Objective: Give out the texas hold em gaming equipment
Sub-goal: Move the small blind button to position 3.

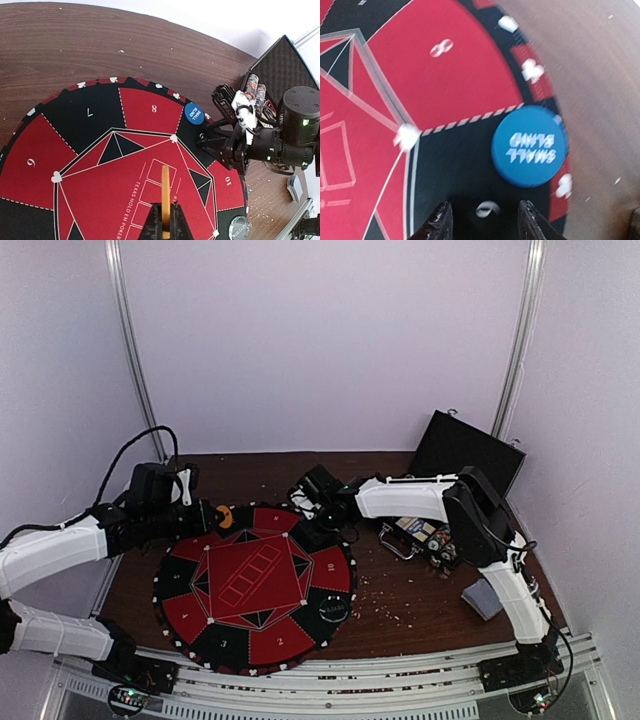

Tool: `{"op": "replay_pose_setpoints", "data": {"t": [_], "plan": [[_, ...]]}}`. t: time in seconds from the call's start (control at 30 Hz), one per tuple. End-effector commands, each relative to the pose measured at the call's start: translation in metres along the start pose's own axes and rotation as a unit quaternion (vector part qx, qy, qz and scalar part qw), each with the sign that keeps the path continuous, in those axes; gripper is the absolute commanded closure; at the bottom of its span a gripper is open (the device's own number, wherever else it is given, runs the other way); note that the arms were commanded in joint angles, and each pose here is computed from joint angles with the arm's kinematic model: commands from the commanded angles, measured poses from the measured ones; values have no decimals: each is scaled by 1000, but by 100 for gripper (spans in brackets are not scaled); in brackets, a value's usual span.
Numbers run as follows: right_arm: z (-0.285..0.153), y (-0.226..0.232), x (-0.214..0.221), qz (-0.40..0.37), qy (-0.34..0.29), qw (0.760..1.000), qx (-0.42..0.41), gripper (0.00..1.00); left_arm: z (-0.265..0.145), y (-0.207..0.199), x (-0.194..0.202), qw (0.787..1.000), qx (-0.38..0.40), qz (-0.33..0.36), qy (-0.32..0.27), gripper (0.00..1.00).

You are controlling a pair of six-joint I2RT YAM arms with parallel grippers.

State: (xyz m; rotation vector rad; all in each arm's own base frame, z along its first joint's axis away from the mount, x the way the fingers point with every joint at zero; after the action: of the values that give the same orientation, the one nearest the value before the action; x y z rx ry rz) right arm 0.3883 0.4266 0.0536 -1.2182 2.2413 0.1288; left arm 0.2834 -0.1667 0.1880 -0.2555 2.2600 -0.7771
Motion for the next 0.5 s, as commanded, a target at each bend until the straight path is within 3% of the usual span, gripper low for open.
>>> {"op": "replay_pose_setpoints", "data": {"t": [0.0, 0.27, 0.37, 0.47], "plan": [[-9, 20, 19, 14, 41, 996, -73, 51, -4, -6, -11, 1000, 12, 4, -20, 100], [-6, -45, -21, 106, -14, 994, -27, 40, -6, -8, -14, 1000, 14, 4, -27, 100], [8, -50, -22, 108, -7, 994, -11, 29, -4, -7, -13, 1000, 12, 4, -25, 100], [23, -48, -20, 110, -1, 994, -13, 24, -3, -7, -13, 1000, 11, 5, -22, 100]]}}
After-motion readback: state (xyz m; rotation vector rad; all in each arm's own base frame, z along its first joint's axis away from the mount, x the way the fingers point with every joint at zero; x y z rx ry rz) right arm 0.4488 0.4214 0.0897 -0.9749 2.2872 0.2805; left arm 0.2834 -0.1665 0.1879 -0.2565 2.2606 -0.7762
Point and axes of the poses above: each gripper's point midway between its finger pads, its own z axis out along the fingers, its own y axis along the line the jaws close on, x = y × z, the point moved 3 cm from there along -z, back along the fingers, and after that the axes turned 12 degrees about -z, right-handed, at the moved point
